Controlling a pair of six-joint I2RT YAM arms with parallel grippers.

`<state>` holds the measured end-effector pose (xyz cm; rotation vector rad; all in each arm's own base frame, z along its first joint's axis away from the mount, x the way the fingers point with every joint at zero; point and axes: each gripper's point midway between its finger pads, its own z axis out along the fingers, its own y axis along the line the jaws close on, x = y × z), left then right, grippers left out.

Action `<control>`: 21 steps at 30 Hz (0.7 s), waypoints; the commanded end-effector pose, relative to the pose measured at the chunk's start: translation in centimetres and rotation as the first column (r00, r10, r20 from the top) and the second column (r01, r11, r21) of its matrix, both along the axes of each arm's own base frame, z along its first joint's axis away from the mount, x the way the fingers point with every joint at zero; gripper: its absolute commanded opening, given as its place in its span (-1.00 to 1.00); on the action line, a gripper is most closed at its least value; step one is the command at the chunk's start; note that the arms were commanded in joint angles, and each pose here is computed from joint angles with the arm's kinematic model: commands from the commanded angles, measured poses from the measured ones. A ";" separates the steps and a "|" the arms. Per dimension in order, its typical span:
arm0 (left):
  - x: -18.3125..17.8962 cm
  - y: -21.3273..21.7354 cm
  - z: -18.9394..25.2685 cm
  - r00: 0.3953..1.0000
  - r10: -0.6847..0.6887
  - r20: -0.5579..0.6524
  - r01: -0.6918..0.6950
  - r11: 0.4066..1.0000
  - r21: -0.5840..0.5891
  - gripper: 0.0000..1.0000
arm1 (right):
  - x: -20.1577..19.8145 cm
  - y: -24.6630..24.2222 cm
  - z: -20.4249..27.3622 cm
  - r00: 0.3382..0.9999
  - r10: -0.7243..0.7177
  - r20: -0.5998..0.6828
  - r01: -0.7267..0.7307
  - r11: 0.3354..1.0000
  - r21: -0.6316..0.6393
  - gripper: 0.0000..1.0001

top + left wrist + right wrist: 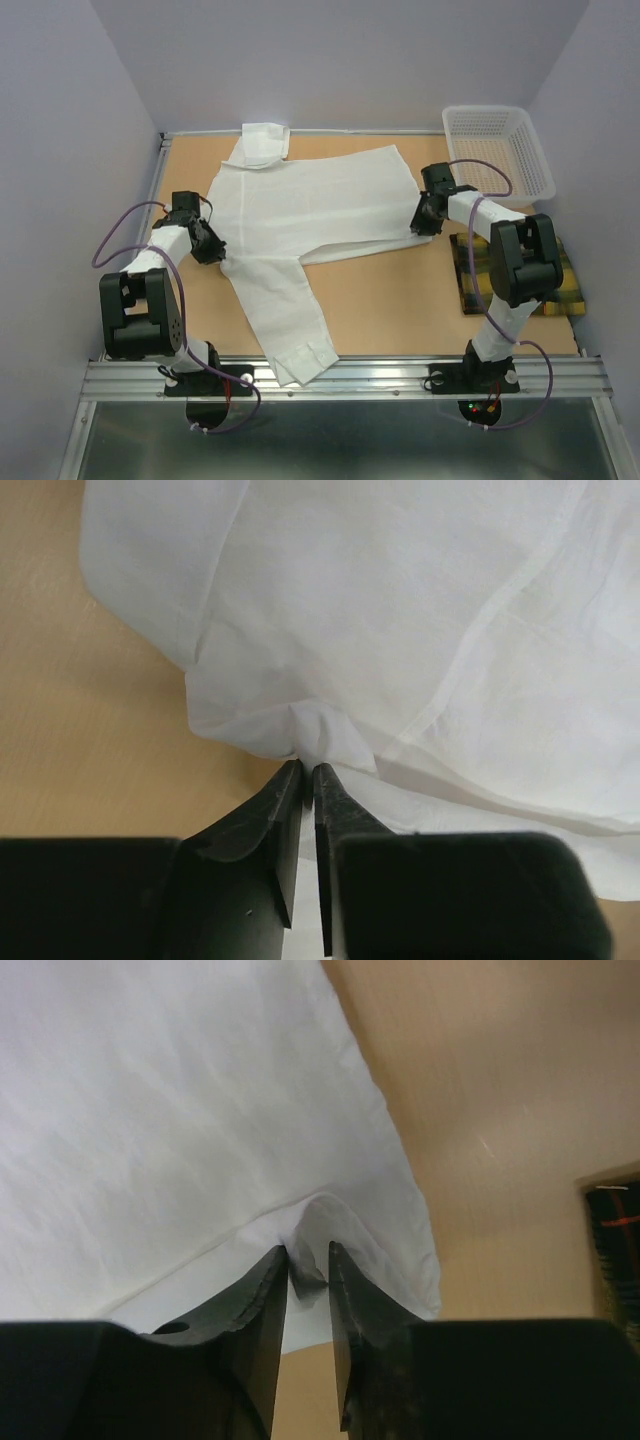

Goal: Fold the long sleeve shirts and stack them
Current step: Fold the shirt

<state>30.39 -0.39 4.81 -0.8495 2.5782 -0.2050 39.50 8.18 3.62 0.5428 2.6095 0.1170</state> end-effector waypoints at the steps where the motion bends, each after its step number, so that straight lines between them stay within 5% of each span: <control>1: 1.6 0.1 1.3 0.999 -0.005 0.048 0.006 1.000 -0.010 -0.50 | 1.5 -2.3 1.9 0.996 -0.054 0.066 0.057 0.997 -0.051 -0.32; 15: 2.8 0.5 3.6 0.992 0.016 0.124 -0.015 1.000 -0.011 0.33 | 1.8 -2.5 8.0 0.975 -0.060 0.216 0.065 0.998 -0.013 0.25; 21: 2.4 0.7 3.3 0.991 0.028 0.132 -0.027 1.000 -0.013 0.36 | 1.2 -1.0 8.8 0.973 -0.008 0.231 -0.005 0.999 0.053 0.30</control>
